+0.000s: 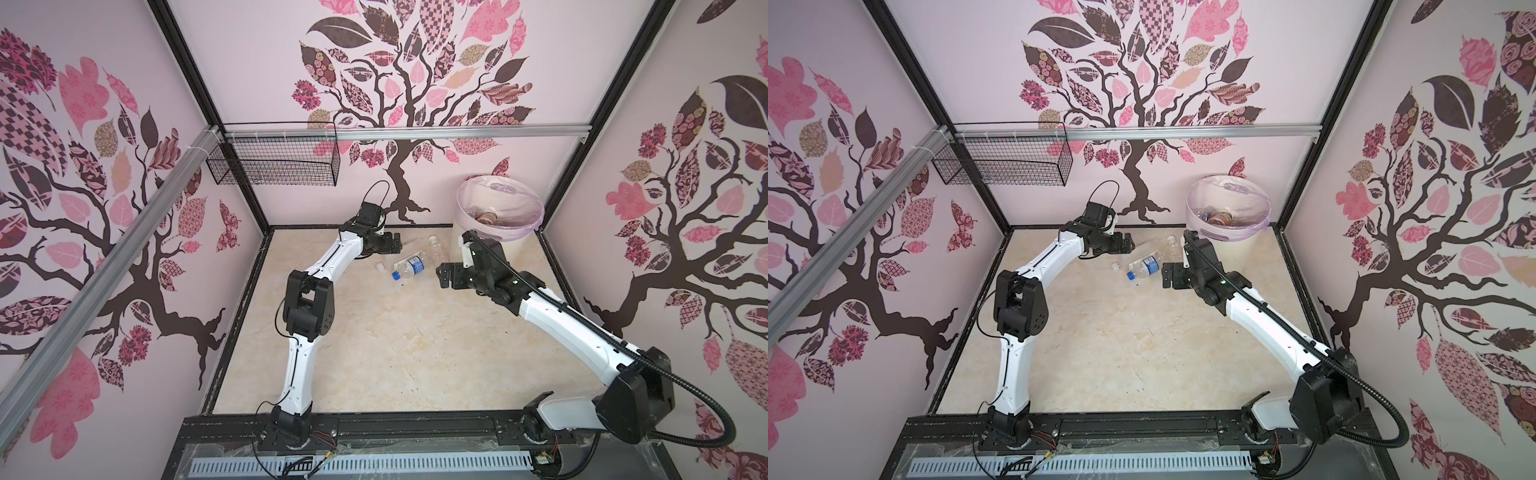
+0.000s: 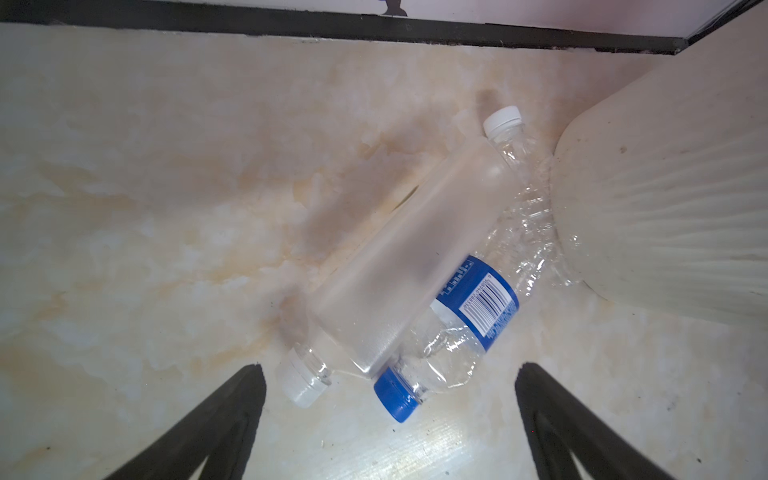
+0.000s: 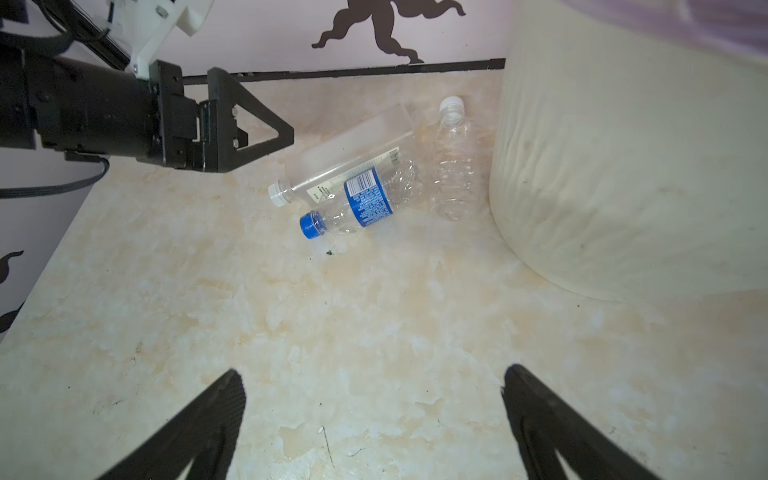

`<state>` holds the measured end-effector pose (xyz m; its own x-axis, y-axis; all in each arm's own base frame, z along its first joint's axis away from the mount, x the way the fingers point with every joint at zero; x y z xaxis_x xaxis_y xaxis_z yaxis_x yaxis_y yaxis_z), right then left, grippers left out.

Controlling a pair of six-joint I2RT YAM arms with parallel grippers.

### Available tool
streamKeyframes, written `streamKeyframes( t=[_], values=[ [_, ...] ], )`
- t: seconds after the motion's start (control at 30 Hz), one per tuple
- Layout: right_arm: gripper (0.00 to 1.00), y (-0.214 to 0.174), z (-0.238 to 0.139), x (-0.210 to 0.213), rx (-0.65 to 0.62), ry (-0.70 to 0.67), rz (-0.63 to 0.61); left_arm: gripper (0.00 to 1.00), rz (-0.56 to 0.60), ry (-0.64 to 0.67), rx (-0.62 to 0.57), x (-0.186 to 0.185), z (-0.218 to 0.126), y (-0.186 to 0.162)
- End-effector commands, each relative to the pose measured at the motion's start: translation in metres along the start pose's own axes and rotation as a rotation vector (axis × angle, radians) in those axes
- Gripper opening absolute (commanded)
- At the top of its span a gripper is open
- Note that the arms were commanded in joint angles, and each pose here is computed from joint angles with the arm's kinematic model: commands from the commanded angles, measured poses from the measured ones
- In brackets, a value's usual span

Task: Throw the plastic bottles in the bin
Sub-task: 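Lower the left gripper over the frosted clear bottle while the right withdraws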

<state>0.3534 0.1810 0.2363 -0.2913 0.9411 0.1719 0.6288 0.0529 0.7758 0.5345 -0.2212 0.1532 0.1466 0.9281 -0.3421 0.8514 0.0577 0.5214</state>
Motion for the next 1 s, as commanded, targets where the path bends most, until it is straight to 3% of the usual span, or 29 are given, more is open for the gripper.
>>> streamKeyframes(
  t=[0.0,0.33,0.97],
  values=[
    [0.99,0.009,-0.009,0.008,-0.048,0.051,0.018,0.98,0.091,0.065,0.008,0.008,0.006,0.005],
    [1.0,-0.003,0.003,0.008,-0.026,0.062,0.018,0.98,0.122,-0.043,0.053,-0.005,0.041,-0.003],
    [0.99,-0.006,0.005,0.008,-0.027,0.068,0.023,0.97,0.174,-0.06,0.141,-0.038,0.069,-0.049]
  ],
)
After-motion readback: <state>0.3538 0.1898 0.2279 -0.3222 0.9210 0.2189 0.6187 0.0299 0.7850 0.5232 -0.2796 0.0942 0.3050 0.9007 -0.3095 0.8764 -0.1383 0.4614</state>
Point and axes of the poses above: each gripper's point midway between its finger pads, its own z axis out along the fingers, its own x axis along the line the jaws close on, y = z × x, the point moved 2 cm from there along -z, back along the fingers, and after that the axes turned 6 degrees about -z, right-handed, at the moved point
